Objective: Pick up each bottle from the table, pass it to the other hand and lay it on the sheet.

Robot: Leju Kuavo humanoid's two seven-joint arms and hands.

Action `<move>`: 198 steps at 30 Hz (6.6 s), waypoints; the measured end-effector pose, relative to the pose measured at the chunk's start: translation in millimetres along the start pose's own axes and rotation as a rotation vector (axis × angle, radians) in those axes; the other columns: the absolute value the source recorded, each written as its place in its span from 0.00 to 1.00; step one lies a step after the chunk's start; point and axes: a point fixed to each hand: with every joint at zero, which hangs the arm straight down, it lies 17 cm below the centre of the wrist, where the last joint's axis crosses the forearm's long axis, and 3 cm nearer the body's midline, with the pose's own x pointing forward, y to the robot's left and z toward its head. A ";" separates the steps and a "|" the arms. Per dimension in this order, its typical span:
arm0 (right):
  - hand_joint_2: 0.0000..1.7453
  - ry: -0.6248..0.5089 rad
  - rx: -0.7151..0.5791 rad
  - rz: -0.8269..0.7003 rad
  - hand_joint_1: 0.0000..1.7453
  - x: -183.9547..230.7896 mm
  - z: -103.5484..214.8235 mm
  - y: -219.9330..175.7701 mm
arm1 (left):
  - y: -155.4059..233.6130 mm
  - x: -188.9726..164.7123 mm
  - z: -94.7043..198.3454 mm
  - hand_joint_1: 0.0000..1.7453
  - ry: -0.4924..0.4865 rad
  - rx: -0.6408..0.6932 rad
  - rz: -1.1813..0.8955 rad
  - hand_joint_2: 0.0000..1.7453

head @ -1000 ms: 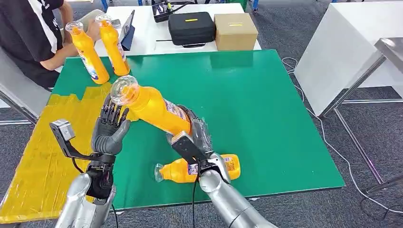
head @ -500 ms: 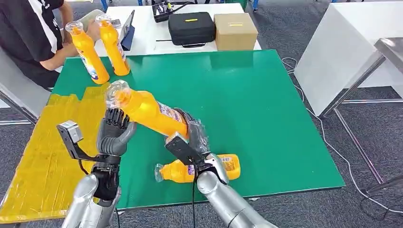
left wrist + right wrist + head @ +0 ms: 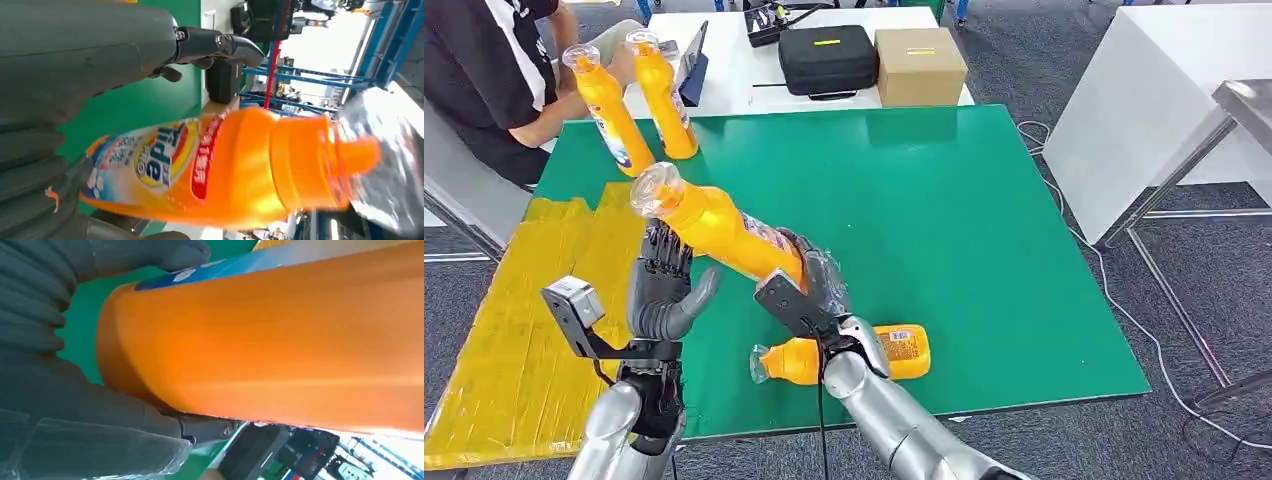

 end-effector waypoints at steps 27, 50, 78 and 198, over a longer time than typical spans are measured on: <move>1.00 -0.187 0.065 0.294 1.00 34.3 17.2 52.4 | -7.5 2.3 13.5 0.00 -0.008 -0.008 0.032 1.00; 1.00 -0.237 0.290 0.418 1.00 26.2 36.3 104.2 | 33.0 -3.0 28.9 1.00 -0.015 0.101 0.045 1.00; 1.00 -0.209 0.137 0.168 0.00 25.3 23.5 64.7 | 46.7 28.0 19.7 1.00 -0.105 0.125 0.059 1.00; 1.00 0.117 0.195 0.880 0.00 -64.8 124.7 -69.7 | 24.4 38.1 54.1 0.00 -0.219 -0.120 -0.383 0.00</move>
